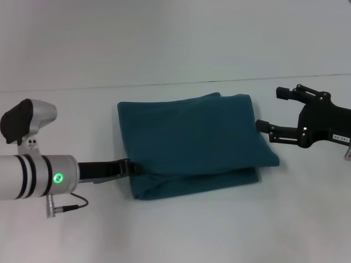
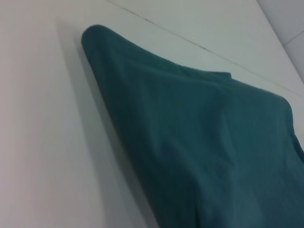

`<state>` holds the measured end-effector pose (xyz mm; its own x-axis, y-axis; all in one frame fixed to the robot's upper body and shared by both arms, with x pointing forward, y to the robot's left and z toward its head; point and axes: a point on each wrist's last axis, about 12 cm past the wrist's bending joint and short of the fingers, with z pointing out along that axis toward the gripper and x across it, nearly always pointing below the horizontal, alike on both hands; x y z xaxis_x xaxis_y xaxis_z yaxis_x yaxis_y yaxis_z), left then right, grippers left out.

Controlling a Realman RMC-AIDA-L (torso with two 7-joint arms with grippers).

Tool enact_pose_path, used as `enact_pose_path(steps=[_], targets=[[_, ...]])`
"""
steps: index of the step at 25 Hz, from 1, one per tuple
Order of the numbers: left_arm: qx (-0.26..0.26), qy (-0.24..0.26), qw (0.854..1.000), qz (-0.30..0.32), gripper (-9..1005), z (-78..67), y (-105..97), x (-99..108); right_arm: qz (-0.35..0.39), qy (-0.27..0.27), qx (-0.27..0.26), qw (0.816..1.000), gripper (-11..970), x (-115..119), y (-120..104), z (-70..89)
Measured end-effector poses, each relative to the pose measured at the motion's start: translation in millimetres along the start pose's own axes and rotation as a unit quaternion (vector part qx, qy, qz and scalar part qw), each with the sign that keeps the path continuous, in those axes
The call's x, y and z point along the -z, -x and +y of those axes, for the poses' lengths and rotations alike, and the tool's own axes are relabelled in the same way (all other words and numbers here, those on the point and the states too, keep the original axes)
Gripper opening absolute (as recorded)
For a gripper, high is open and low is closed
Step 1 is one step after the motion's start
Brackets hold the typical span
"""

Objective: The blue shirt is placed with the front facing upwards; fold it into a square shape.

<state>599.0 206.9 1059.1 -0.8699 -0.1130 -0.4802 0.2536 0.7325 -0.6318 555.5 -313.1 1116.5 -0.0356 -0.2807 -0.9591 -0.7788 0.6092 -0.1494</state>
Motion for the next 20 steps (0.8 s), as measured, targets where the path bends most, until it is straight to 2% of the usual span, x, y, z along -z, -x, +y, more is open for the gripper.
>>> enact_pose_path(steps=[9,20], targets=[[0.014,0.004,0.999,-0.052,99,20.9,-7.6,27.8,-0.007,-0.015,-0.014,1.000,941,-0.9,-4.1,-2.0],[0.014,0.000,0.996,-0.087,99,36.4,-19.6,51.2,-0.002,-0.030,-0.021,0.999,942,-5.7,-6.5,-5.1]])
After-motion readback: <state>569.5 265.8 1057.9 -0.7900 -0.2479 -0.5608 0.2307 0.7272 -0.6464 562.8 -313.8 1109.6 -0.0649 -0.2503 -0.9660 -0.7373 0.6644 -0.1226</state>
